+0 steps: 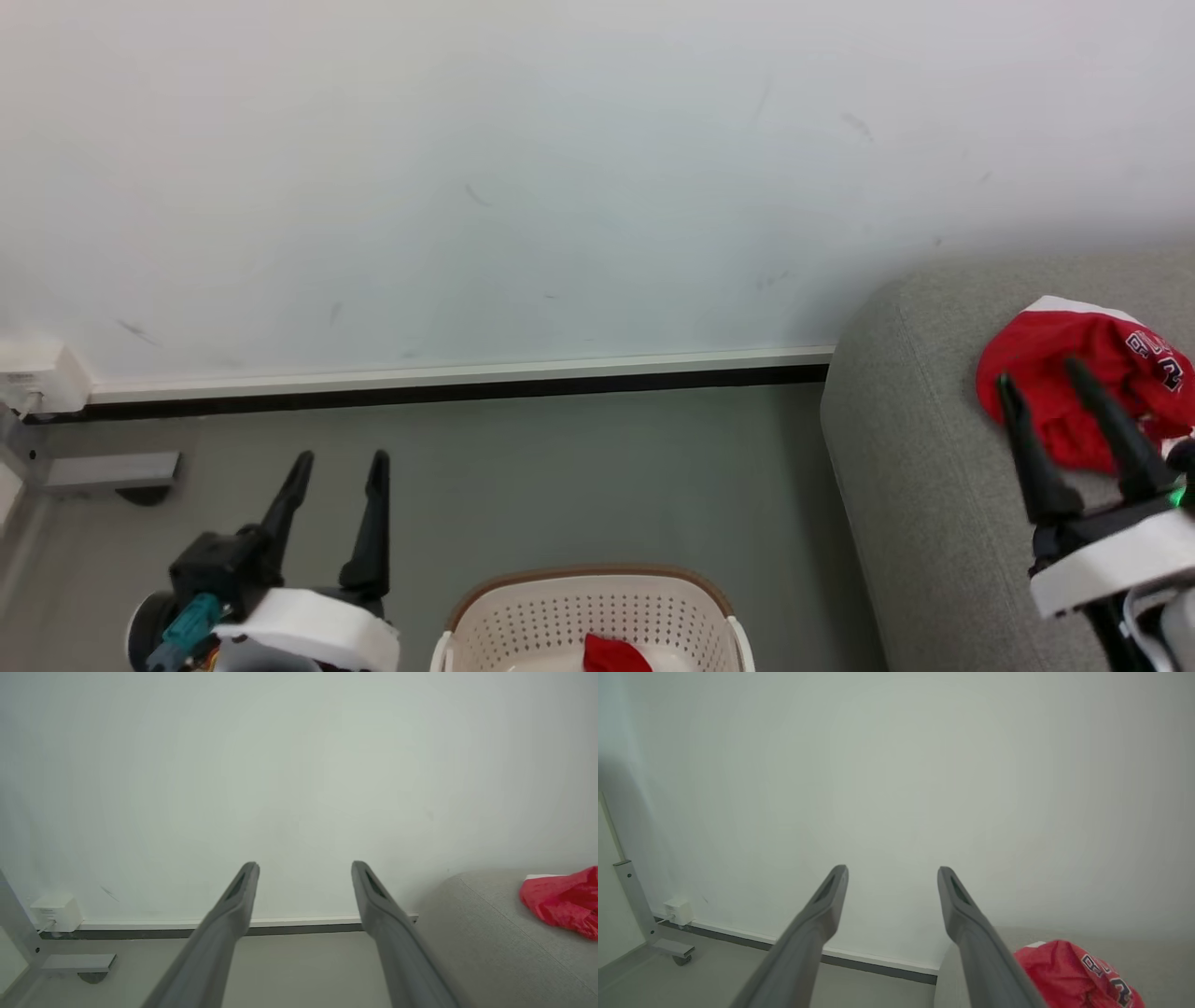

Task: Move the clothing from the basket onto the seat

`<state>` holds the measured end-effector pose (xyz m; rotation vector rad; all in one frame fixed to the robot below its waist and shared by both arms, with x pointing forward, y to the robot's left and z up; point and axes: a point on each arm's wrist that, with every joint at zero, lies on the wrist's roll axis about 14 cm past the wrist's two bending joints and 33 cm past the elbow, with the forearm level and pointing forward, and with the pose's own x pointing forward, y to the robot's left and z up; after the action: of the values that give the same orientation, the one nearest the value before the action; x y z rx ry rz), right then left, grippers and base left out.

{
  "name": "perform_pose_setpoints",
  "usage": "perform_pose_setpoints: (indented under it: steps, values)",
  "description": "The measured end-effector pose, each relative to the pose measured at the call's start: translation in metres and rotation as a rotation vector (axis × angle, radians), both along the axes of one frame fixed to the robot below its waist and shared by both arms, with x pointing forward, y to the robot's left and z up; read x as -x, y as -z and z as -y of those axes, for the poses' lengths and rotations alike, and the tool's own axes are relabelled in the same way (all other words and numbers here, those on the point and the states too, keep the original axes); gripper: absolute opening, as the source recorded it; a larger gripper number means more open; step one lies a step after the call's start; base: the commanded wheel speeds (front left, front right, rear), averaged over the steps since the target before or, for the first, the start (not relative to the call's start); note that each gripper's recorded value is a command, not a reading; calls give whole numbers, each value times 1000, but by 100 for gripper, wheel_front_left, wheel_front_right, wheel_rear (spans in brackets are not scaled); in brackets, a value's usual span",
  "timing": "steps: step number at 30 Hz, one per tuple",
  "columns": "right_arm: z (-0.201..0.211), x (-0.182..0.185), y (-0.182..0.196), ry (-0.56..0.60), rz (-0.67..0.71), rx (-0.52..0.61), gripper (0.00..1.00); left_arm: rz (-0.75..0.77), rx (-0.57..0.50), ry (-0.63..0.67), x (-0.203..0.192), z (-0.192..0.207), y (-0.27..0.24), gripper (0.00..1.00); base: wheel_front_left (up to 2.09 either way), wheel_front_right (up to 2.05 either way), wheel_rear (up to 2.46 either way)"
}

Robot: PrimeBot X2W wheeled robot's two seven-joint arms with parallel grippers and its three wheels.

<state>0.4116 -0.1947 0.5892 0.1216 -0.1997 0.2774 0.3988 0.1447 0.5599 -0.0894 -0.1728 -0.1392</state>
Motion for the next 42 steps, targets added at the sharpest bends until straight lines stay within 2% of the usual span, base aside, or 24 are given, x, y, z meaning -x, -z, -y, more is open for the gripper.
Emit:
perform_pose_setpoints:
  steps: [2,6,14,27,42]
  values:
    - [-8,11,15,13,-19,-50,100,0,6,-42,4,-12,1,100,0,0,0]
    - [-24,37,44,21,-69,-79,100,27,22,-121,18,-31,-3,100,0,0,0]
    - [-28,55,50,62,-59,-95,100,-31,18,-211,42,-53,24,100,0,0,0]
    - [-30,60,71,83,-119,-98,100,-80,-4,-209,48,-57,46,100,0,0,0]
    - [-23,61,73,102,-123,-85,100,-70,-15,-190,45,-51,45,100,0,0,0]
